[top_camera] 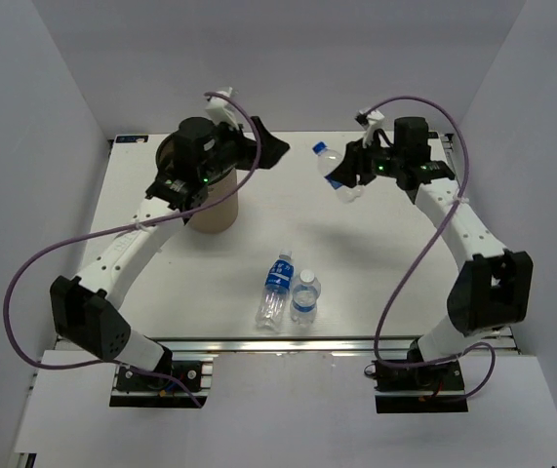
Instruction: Put the plastic bottles in the bin
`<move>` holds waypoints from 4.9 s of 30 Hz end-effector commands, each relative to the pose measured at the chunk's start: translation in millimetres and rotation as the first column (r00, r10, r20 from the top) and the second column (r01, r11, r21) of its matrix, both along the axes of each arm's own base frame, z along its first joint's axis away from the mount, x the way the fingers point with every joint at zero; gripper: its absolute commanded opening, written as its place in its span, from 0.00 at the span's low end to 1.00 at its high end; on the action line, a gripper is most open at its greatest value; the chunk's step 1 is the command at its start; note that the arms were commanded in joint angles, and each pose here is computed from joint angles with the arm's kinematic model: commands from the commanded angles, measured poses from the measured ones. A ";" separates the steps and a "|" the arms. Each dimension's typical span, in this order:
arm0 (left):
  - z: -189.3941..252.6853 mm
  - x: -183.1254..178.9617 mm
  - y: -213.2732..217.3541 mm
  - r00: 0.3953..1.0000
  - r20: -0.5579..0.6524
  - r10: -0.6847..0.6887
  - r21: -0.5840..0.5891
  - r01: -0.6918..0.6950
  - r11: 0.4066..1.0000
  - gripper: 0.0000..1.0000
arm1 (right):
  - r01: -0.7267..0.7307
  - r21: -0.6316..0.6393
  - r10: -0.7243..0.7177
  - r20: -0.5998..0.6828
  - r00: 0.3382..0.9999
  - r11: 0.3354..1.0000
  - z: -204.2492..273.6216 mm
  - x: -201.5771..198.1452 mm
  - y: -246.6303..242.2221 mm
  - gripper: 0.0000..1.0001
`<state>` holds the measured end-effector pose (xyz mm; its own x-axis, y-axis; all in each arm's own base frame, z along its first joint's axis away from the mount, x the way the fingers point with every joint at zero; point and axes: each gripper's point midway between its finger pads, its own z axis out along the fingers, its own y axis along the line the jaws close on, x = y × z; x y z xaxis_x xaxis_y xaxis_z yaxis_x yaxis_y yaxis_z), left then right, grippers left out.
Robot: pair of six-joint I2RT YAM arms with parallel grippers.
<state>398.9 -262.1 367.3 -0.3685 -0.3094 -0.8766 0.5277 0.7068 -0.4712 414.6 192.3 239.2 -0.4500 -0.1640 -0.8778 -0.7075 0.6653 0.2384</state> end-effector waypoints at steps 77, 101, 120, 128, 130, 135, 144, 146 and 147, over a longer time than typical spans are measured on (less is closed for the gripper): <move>-9.7 -46.5 215.5 0.621 0.016 0.784 0.228 -0.765 0.602 0.98 | 0.207 -0.036 -0.207 0.004 0.978 0.978 0.2 -109.9 -8.3 0.89; -44.1 -13.3 223.7 0.505 0.007 0.863 0.312 -0.821 0.478 0.74 | 0.261 -0.059 -0.259 0.030 0.965 0.964 -2.9 -106.7 -19.7 0.89; 9.3 17.0 190.6 0.645 0.059 0.762 0.238 -0.750 0.617 0.74 | 0.267 -0.048 -0.264 0.057 0.963 0.963 2.6 -111.4 -23.3 0.89; 46.3 -13.1 161.5 0.801 0.096 0.591 0.151 -0.598 0.787 0.82 | 0.249 -0.044 -0.247 0.049 0.968 0.967 0.3 -112.0 -19.8 0.89; 45.7 -26.3 138.4 0.866 0.081 0.493 0.103 -0.499 0.861 0.83 | 0.246 -0.045 -0.244 0.044 0.969 0.968 -0.9 -111.4 -19.0 0.89; -25.9 -70.2 61.1 0.965 -0.005 0.261 0.100 -0.259 0.961 0.97 | 0.247 -0.046 -0.245 0.041 0.969 0.968 -1.4 -112.3 -19.3 0.89; -147.7 -110.0 11.4 0.953 -0.265 0.144 0.235 -0.081 0.969 0.98 | 0.247 -0.054 -0.245 0.029 0.969 0.968 -7.0 -111.3 -18.8 0.89; -178.4 -111.8 12.7 0.930 -0.326 0.167 0.296 -0.067 0.953 0.98 | 0.248 -0.054 -0.247 0.029 0.969 0.967 -6.8 -110.8 -18.9 0.89; -197.2 -110.4 11.2 0.915 -0.361 0.181 0.325 -0.058 0.944 0.98 | 0.248 -0.056 -0.247 0.026 0.969 0.967 -8.0 -110.8 -18.9 0.89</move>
<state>293.3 -247.5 202.2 -0.5986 -0.1405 -0.7886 0.2874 0.8813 -0.3752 298.6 172.3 228.1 -0.4916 -0.1072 -0.8642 -0.5148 0.8362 0.1890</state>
